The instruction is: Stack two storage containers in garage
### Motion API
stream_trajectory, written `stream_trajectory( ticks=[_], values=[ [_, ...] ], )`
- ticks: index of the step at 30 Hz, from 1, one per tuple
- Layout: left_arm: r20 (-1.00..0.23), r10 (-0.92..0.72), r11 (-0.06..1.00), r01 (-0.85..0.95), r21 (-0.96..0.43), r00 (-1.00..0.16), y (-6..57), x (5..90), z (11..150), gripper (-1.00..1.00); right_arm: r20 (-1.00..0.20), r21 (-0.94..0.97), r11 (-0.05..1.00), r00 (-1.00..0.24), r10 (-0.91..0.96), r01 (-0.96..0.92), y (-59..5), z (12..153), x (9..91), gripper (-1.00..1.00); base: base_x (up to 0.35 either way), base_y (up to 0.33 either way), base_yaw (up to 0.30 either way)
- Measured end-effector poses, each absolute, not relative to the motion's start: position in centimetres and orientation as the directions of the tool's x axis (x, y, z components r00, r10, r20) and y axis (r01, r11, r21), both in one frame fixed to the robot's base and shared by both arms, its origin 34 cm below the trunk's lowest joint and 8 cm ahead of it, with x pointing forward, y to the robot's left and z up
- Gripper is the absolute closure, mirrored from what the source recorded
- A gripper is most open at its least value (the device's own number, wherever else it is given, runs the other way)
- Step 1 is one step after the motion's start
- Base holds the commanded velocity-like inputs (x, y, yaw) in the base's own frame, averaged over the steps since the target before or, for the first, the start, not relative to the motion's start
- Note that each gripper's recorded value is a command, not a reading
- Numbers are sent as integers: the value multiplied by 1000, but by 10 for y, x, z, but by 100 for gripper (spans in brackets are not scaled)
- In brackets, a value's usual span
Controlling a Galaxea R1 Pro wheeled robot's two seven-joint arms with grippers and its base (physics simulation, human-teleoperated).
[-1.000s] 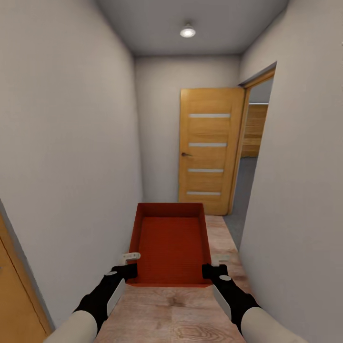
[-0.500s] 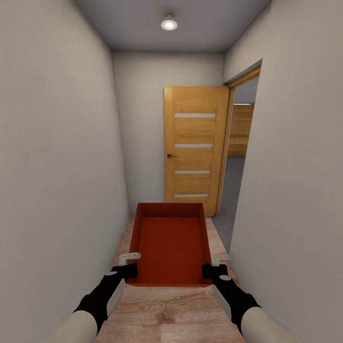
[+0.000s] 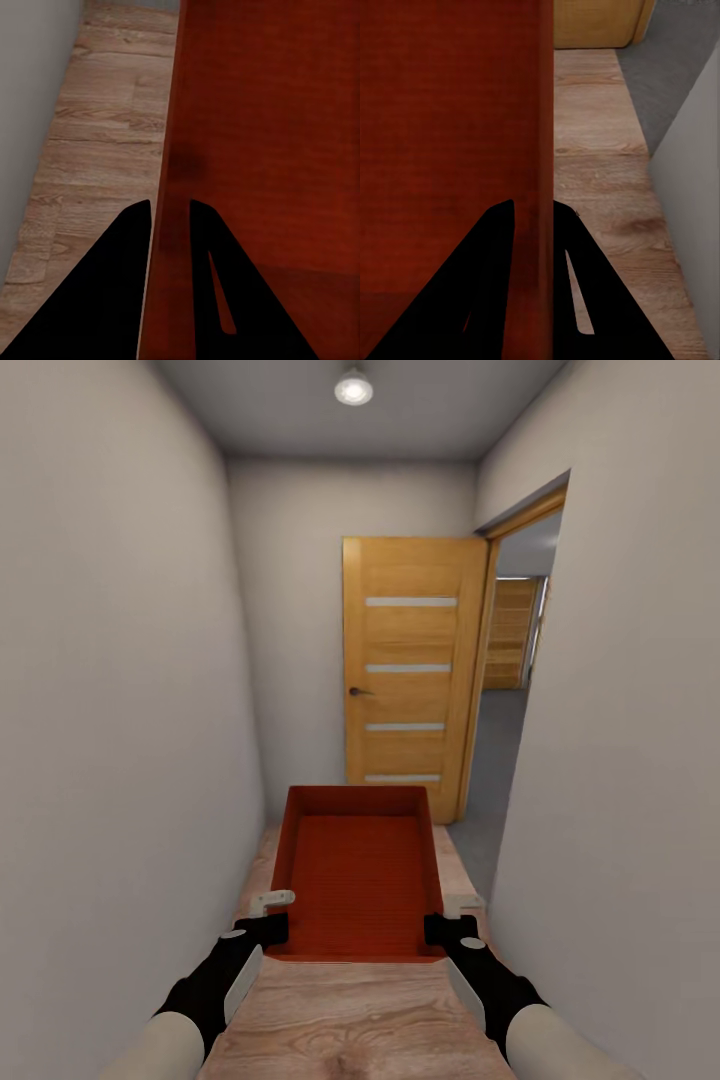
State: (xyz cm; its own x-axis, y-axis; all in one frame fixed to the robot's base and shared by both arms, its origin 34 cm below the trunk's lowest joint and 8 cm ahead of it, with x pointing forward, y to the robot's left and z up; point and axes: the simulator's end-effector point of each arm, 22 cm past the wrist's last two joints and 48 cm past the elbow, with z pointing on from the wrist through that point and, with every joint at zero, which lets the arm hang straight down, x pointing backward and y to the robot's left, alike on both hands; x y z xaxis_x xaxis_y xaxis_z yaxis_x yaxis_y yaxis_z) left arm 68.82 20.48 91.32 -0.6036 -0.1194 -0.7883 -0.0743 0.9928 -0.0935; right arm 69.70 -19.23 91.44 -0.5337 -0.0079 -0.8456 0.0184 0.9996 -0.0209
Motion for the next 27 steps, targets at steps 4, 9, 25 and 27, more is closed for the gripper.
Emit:
stream_trajectory(
  ticks=[4,9,25,27],
  values=[
    [-788,-119,993,-74,-93,-604,205,688,913,100,-846,-21,1000,-534,-7,19,-192,914,697,100,322,0,0],
    [-788,-119,993,-74,-93,-604,205,688,913,100,-846,-21,1000,-534,-7,19,-192,914,697,100,322,0,0],
    [-788,-119,993,-74,-93,-604,205,688,913,100,-846,-20,1000,-534,-7,19,-192,914,697,100,322,0,0],
    [-788,-119,993,-74,-93,-604,205,688,913,100,-846,-21,1000,-534,-7,19,-192,914,697,100,322,0,0]
  ],
)
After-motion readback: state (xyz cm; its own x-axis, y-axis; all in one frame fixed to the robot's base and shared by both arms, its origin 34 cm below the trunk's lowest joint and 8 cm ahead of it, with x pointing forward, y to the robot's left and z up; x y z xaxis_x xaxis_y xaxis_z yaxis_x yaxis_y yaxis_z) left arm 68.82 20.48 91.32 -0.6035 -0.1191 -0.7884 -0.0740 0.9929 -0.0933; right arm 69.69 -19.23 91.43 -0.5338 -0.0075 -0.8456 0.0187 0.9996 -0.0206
